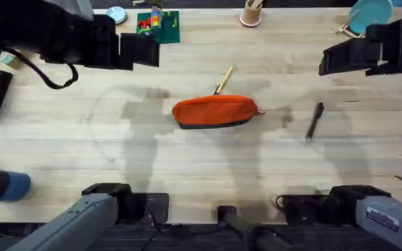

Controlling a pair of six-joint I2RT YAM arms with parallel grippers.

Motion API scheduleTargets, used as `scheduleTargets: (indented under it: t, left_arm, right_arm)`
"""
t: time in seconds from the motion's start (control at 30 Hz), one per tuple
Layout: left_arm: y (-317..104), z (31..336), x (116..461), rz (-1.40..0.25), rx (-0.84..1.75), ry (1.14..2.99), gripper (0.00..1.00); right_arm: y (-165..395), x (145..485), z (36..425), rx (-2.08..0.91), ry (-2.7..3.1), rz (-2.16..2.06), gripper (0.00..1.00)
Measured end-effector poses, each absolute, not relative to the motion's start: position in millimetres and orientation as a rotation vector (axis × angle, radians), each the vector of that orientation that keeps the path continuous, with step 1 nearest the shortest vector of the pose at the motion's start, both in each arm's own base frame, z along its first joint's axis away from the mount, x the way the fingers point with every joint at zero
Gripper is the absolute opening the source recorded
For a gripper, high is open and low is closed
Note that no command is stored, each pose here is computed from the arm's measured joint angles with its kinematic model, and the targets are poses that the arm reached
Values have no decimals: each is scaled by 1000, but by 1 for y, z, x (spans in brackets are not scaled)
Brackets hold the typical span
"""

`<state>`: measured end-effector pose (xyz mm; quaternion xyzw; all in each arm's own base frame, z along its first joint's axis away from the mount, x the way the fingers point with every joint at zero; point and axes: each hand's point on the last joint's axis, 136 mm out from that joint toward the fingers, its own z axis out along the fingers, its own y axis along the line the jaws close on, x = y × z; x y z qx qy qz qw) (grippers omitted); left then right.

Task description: Unzip the bag, pick up the pens from the table one at a time and place them inside, then zip the bag closed.

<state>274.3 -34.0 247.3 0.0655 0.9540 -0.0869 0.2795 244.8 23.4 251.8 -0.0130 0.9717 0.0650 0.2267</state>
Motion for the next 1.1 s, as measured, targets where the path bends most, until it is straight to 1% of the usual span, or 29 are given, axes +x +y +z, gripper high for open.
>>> scheduleTargets:
  t: [0.1,0.3,0.47,0.6,0.87,1.1]
  left_arm:
    - [-42,250,273,-295,317,2521,993]
    - [-38,256,263,-441,464,2446,993]
    - [-41,269,254,-577,612,2294,993]
    - [-49,269,246,-662,738,2159,995]
    - [-66,242,232,-782,925,1933,993]
    - [-75,198,226,-869,1042,1813,997]
  right_arm:
    - [23,245,252,-36,2678,179,995]
    - [23,245,252,-36,2678,179,996]
    - [23,245,252,-36,2678,179,996]
    - [23,245,252,-36,2678,179,995]
    - [23,245,252,-36,2678,179,995]
    - [23,245,252,-36,2678,179,995]
